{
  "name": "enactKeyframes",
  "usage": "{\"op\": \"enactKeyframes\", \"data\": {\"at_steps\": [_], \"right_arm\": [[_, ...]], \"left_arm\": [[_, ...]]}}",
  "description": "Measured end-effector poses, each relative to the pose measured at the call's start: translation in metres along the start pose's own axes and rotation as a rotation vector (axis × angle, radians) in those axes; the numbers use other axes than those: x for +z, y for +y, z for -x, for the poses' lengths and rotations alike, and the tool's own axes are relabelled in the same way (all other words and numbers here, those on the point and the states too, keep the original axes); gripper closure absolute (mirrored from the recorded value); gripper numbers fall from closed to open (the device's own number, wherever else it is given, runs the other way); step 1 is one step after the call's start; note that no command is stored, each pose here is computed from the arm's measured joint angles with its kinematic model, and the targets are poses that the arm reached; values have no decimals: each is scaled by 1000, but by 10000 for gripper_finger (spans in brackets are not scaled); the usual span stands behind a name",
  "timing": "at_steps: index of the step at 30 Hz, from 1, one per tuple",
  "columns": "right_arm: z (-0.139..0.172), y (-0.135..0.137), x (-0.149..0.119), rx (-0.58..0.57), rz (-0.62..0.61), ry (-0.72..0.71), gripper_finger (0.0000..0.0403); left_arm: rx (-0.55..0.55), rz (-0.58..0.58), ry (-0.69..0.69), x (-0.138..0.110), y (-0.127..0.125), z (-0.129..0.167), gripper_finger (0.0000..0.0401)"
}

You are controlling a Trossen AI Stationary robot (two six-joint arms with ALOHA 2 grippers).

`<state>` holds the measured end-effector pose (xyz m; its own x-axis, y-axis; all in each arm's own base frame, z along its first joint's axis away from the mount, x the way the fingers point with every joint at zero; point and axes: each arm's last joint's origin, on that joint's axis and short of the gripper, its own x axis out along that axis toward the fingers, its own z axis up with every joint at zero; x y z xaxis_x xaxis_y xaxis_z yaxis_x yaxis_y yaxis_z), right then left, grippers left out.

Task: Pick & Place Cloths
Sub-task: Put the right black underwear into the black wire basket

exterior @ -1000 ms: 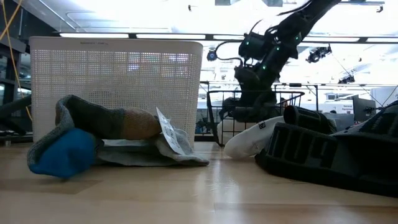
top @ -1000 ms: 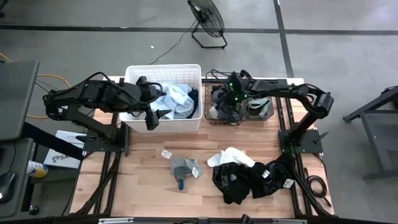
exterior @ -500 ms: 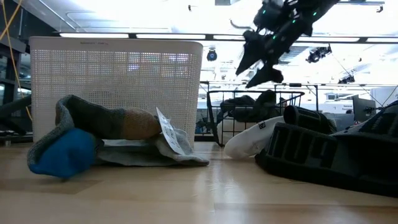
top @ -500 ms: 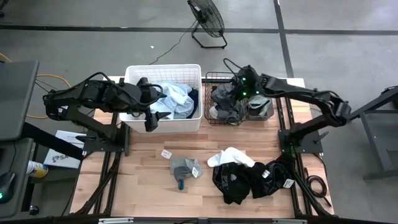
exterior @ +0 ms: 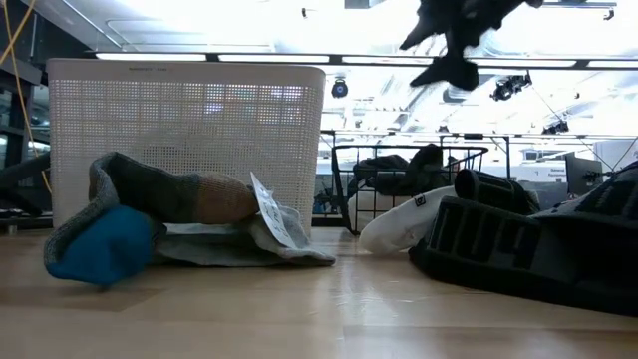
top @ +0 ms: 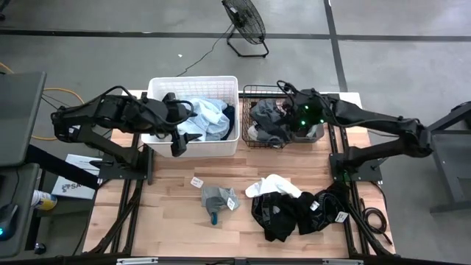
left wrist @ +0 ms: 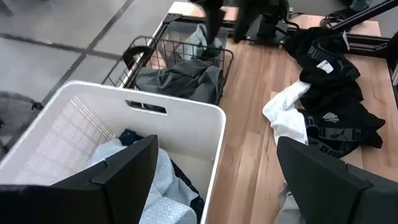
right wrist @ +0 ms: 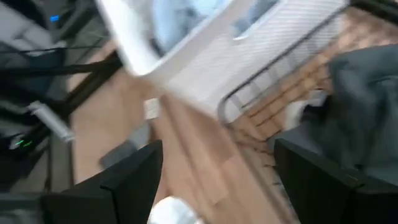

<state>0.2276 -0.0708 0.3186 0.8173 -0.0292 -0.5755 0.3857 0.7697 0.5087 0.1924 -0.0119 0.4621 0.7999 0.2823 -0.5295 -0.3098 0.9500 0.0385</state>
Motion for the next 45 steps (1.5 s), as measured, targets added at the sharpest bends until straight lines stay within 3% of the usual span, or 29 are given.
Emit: {"op": "enactKeyframes", "data": {"at_steps": [10,18,27,33,38,41,45], "right_arm": [[3,59,-38,205,127,122,105],[11,102,-80,319,179,246,105],[25,134,-125,340,59,398,105],[28,140,-145,242,-176,503,105],[19,141,-161,119,-394,685,105],[15,134,-172,-59,-533,849,105],[14,117,-185,-402,-688,953,105]], "left_arm": [[-52,125,49,-23,-4,-12,78],[-176,258,-89,-53,-11,-5,78],[-239,323,-144,-81,-20,3,78],[-279,292,-138,-84,-25,6,78],[-337,262,-109,-85,-27,7,78],[-360,248,-81,-88,-26,8,78],[-362,229,-59,-90,-25,8,78]]}}
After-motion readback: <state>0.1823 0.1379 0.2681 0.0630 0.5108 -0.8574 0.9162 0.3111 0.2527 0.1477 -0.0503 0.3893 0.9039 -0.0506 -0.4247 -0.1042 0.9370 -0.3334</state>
